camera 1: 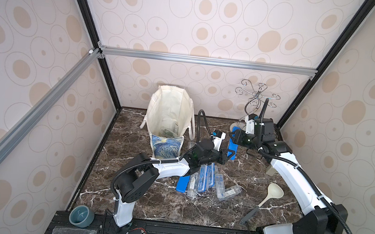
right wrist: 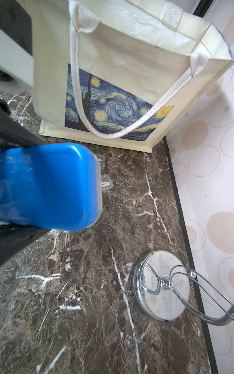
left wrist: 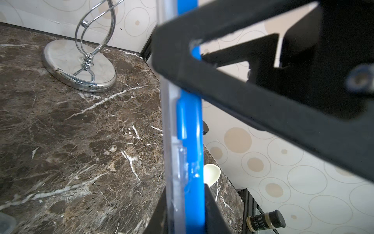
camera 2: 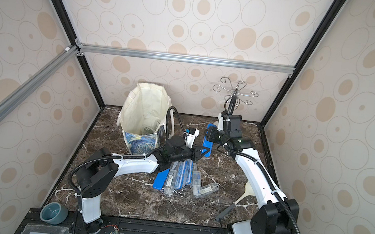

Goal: Put the compass set into the canvas bag
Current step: Pick up the compass set at the center of the board.

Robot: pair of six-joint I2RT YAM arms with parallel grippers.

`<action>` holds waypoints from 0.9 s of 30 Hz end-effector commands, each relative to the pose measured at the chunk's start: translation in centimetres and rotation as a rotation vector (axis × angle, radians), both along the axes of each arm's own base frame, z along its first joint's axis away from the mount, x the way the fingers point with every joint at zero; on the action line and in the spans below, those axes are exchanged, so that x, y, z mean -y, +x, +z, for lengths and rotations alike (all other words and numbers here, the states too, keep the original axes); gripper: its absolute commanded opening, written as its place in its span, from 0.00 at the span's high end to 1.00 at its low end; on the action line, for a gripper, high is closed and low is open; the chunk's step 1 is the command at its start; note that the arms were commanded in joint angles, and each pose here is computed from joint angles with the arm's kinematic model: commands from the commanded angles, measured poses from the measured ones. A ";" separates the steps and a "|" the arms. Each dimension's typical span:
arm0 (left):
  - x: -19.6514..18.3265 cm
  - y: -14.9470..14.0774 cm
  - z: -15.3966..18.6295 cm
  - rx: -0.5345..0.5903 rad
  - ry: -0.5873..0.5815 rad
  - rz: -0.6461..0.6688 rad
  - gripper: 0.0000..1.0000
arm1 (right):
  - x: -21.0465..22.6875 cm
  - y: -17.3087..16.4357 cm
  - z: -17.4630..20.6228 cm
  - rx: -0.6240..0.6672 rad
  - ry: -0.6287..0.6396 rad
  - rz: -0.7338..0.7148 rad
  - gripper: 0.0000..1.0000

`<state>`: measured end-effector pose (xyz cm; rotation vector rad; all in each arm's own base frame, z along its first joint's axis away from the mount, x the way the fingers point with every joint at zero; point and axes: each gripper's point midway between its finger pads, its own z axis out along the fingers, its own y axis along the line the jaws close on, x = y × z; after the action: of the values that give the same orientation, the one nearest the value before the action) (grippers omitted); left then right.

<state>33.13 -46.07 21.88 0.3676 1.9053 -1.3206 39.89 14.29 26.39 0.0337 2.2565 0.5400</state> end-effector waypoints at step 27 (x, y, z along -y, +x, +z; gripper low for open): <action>0.0 1.8 4.6 0.152 0.131 0.073 0.87 | 7.8 -3.5 4.4 0.176 -0.111 -0.284 0.00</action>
<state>33.98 -46.38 22.51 0.4249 1.9363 -1.1813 37.47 9.11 29.60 0.1654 2.1243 0.3681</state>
